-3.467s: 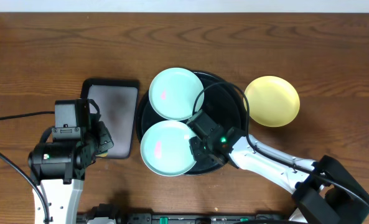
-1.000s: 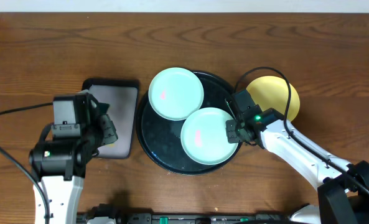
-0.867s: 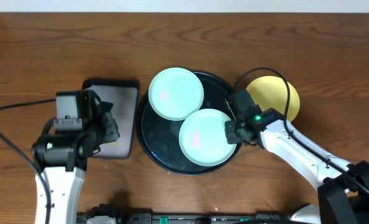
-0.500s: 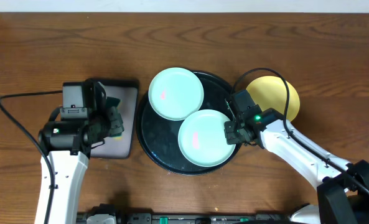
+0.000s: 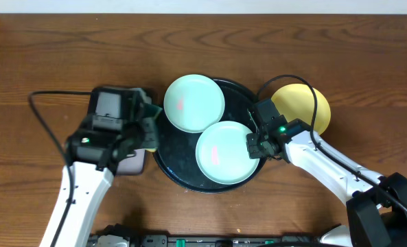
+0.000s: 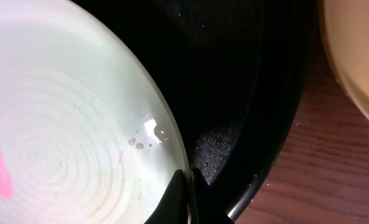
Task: Clean dirty plates on tray and stack at the side
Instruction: 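Move the sponge with the left gripper onto the lower green plate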
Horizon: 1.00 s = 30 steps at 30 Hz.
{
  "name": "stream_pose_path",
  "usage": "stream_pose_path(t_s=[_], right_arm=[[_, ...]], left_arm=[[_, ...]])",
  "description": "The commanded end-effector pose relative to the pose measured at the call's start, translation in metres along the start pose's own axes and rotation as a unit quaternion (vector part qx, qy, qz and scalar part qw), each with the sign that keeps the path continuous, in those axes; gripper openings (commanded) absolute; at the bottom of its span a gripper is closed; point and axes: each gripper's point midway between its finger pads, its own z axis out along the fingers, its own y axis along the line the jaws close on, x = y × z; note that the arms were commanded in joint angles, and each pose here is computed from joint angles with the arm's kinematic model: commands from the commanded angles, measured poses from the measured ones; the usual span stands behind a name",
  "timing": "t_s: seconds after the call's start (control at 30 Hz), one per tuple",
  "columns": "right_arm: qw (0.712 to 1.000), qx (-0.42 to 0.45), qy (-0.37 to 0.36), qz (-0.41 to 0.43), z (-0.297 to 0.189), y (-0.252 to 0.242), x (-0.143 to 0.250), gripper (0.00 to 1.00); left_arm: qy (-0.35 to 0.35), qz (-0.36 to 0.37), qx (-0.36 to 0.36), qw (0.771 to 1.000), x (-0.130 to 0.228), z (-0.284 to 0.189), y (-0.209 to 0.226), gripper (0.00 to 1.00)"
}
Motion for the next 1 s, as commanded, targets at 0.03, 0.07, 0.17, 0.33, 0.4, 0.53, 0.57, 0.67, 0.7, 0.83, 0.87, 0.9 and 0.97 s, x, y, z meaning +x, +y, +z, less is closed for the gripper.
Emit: stream_pose_path(t_s=[0.03, 0.07, 0.17, 0.33, 0.4, 0.53, 0.57, 0.67, 0.7, 0.83, 0.87, 0.9, 0.97], right_arm=[[1.000, 0.002, -0.001, -0.001, 0.001, -0.002, -0.002, 0.01], [1.000, 0.003, -0.001, -0.001, 0.001, -0.002, -0.002, 0.02], [1.000, 0.004, -0.001, -0.001, 0.001, -0.003, -0.002, 0.11], [1.000, 0.014, -0.003, -0.001, 0.002, -0.006, -0.001, 0.06], [1.000, 0.013, -0.003, -0.001, 0.002, -0.006, -0.002, 0.06], [1.000, 0.013, -0.004, -0.001, 0.003, -0.006, -0.002, 0.22], [1.000, 0.012, -0.006, -0.001, 0.004, -0.006, -0.002, 0.27], [1.000, 0.011, -0.009, -0.001, 0.005, -0.006, -0.002, 0.23], [1.000, 0.011, -0.009, -0.001, 0.005, -0.006, -0.002, 0.18], [1.000, 0.011, -0.009, -0.001, 0.006, -0.006, -0.002, 0.14], [1.000, 0.011, -0.009, -0.001, 0.006, -0.006, -0.001, 0.16], [1.000, 0.011, -0.008, -0.001, 0.006, -0.006, -0.001, 0.19], [1.000, 0.012, -0.007, -0.001, 0.006, -0.007, 0.000, 0.20]], left_arm=[[0.030, -0.008, 0.023, 0.999, 0.012, 0.014, -0.030, 0.07], [0.040, -0.002, 0.027, 0.999, 0.016, 0.020, -0.039, 0.08], [0.059, 0.018, 0.034, 0.998, 0.025, 0.033, -0.057, 0.07], [0.098, 0.036, 0.034, 0.994, 0.046, 0.061, -0.083, 0.08], [0.109, 0.036, 0.029, 0.993, 0.052, 0.069, -0.087, 0.07], [0.128, 0.048, 0.026, 0.990, 0.063, 0.085, -0.096, 0.07], [0.131, 0.048, 0.025, 0.990, 0.065, 0.088, -0.098, 0.07], [0.138, 0.048, 0.023, 0.989, 0.069, 0.094, -0.101, 0.08], [0.139, 0.049, 0.023, 0.989, 0.071, 0.096, -0.103, 0.08], [0.140, 0.046, 0.002, 0.989, 0.075, 0.103, -0.100, 0.07], [0.142, 0.046, -0.002, 0.989, 0.076, 0.105, -0.100, 0.07], [0.142, 0.048, -0.002, 0.989, 0.077, 0.106, -0.101, 0.07], [0.142, 0.055, 0.001, 0.988, 0.079, 0.107, -0.105, 0.07]])
